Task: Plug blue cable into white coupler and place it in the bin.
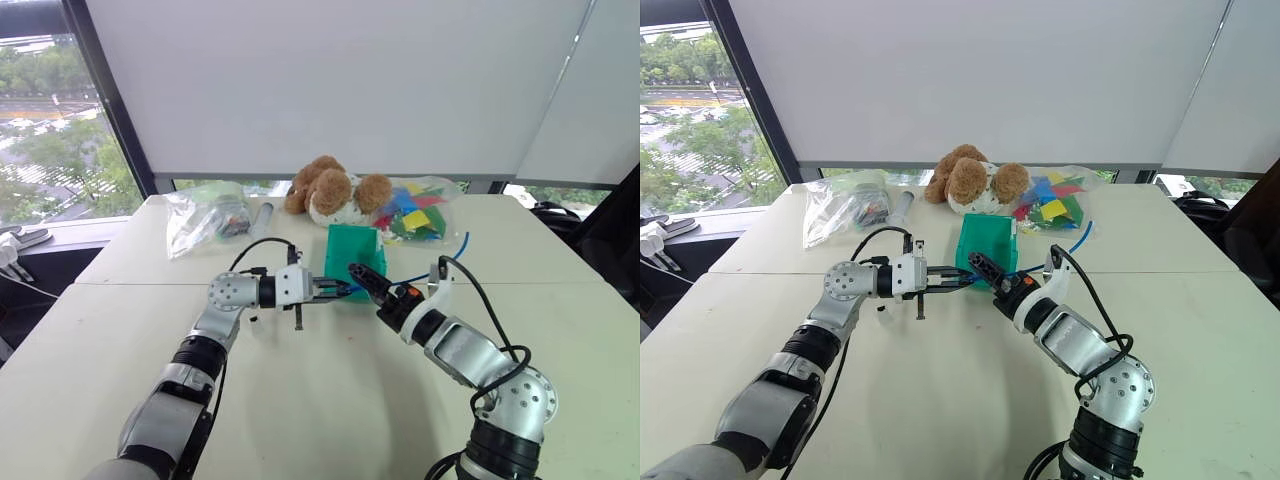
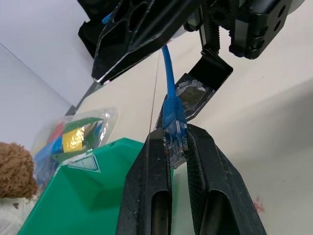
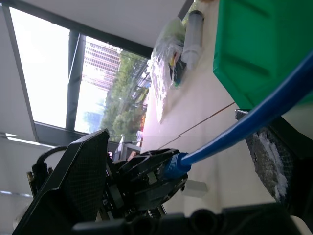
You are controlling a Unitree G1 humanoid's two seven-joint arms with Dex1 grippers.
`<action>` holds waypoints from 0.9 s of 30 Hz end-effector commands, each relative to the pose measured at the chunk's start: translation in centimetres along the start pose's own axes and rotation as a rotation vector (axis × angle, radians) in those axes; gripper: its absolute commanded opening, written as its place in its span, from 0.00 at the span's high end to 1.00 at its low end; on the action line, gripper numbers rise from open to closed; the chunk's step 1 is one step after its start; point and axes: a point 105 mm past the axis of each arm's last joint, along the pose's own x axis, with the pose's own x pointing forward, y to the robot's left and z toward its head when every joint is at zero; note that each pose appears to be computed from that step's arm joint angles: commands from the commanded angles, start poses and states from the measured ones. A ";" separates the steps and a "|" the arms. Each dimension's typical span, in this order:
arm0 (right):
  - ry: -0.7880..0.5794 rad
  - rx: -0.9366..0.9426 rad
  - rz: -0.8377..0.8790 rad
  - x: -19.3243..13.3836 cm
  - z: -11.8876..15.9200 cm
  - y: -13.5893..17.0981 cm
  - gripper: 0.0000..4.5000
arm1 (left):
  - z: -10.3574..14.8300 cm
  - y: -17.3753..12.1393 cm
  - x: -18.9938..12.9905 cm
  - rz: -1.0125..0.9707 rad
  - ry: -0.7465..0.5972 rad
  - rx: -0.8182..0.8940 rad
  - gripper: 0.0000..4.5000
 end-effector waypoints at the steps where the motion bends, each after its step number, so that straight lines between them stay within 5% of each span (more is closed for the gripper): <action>1: 0.000 0.006 0.049 0.1 0.2 1.5 0.00 | 1.2 0.7 0.1 0.012 -0.026 0.063 1.00; 14: 0.042 0.016 0.060 0.0 -0.8 2.1 0.00 | 1.2 1.3 0.4 0.034 -0.011 0.089 1.00; 18: 0.041 0.020 0.059 0.0 -0.8 2.1 0.29 | 1.2 1.3 0.4 0.037 -0.009 0.093 1.00; 24: 0.034 0.023 0.057 -0.1 -0.6 2.1 0.99 | 1.0 1.2 0.2 0.034 -0.002 0.093 1.00; 27: 0.031 0.025 0.058 -0.1 -0.5 2.2 0.99 | 1.0 1.1 0.2 0.032 0.002 0.093 1.00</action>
